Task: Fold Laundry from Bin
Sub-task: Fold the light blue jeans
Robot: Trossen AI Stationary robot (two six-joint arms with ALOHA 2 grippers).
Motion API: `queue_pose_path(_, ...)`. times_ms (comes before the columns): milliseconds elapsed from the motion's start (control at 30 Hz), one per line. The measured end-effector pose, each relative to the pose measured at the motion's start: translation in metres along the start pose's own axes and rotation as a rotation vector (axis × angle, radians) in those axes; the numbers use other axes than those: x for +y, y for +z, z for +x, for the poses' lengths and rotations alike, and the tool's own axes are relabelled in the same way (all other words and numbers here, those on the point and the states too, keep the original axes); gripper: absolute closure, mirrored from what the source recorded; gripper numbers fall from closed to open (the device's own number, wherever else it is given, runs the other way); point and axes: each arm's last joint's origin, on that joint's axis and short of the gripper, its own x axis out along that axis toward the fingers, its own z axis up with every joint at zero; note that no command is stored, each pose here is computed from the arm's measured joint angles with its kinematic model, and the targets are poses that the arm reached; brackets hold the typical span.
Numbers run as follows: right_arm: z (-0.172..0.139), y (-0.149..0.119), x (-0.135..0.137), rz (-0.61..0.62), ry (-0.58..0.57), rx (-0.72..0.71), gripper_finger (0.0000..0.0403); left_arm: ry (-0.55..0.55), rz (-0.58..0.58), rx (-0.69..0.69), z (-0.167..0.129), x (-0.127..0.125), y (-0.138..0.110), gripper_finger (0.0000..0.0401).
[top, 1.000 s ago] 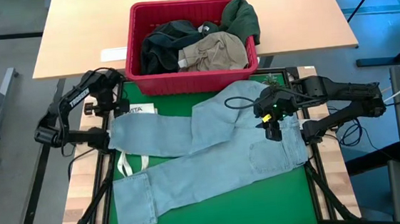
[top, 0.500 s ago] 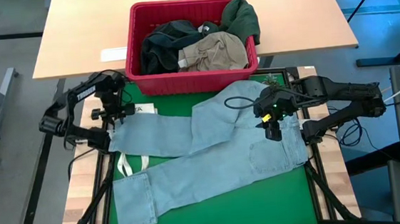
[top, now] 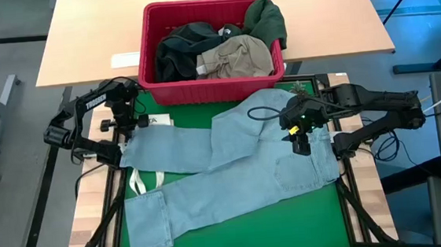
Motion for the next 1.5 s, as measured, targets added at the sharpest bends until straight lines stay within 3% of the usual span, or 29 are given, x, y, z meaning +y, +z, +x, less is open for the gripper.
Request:
queue_pose_path(200,0.0,0.0,0.0,0.0,0.0,0.0,0.0224,0.031,0.037,-0.044,-0.007,-0.001,-0.005,0.0399)
queue_pose_path(567,0.0,0.0,0.0,0.0,-0.001,0.0,0.0224,-0.003,0.029,-0.265,-0.067,0.008,-0.03,0.0401)
queue_pose_path(833,0.0,0.0,0.0,0.0,-0.001,-0.001,0.0224,0.201,-0.125,-0.499,-0.117,0.023,-0.047,0.0401)
queue_pose_path(1033,0.001,0.0,0.0,0.001,-0.011,-0.001,0.0224,0.221,-0.188,-0.617,-0.141,0.029,-0.051,0.0401)
queue_pose_path(1233,0.001,0.001,-0.003,0.039,-0.095,-0.012,0.0224,0.287,-0.249,-0.705,-0.156,0.038,-0.052,0.0401)
queue_pose_path(1333,0.0,0.001,-0.004,0.061,-0.123,-0.017,0.0224,0.358,-0.262,-0.736,-0.162,0.046,-0.052,0.0401)
queue_pose_path(1500,0.0,0.001,-0.004,0.063,-0.123,-0.017,0.0224,0.524,-0.156,-0.744,-0.165,0.05,-0.051,0.0401)
